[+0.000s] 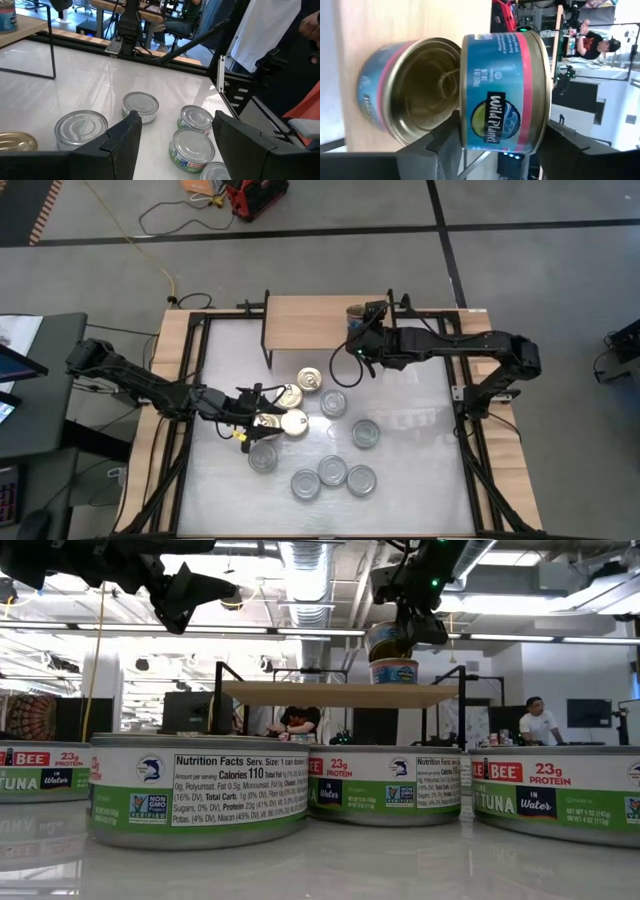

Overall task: Stack canned seafood by type on shelf
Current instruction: Stack the blue pink tuna can on top of the other blue pink tuna can on the shelf, then put the green white tuna can on the shelf

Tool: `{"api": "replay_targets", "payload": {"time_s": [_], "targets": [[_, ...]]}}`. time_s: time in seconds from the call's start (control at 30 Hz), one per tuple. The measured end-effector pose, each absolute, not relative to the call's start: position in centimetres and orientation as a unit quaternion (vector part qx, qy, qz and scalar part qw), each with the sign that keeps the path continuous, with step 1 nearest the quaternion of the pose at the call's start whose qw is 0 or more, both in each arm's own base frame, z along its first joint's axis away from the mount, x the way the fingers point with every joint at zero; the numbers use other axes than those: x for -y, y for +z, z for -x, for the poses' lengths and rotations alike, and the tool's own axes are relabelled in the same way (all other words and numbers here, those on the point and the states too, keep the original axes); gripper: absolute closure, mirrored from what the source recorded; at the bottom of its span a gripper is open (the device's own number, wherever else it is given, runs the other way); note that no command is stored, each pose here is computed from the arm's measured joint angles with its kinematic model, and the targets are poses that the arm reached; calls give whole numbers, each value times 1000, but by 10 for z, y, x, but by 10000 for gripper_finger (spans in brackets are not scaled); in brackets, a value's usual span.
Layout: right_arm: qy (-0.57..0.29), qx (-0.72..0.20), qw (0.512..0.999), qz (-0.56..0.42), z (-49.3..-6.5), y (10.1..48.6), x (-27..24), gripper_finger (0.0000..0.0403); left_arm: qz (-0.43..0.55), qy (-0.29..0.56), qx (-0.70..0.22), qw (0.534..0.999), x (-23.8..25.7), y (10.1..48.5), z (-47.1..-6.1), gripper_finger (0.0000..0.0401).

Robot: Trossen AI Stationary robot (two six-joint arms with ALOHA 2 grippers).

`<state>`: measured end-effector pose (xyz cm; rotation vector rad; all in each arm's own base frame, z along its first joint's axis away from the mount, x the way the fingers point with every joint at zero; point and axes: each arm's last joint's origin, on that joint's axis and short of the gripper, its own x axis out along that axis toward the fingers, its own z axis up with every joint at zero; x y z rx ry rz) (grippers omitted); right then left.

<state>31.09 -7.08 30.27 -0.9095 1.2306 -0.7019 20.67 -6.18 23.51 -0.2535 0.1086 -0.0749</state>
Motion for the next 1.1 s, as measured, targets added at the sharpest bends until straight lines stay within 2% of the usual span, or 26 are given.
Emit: {"api": "replay_targets", "payload": {"time_s": [0.23,1.1], "targets": [[-303,-546,669,403,-311,302,68,144,128,-38,-55,990,62,235,-207,168],[-279,-555,676,396,-307,297,48,142,127,-37,-59,989,62,235,-205,168]]}}
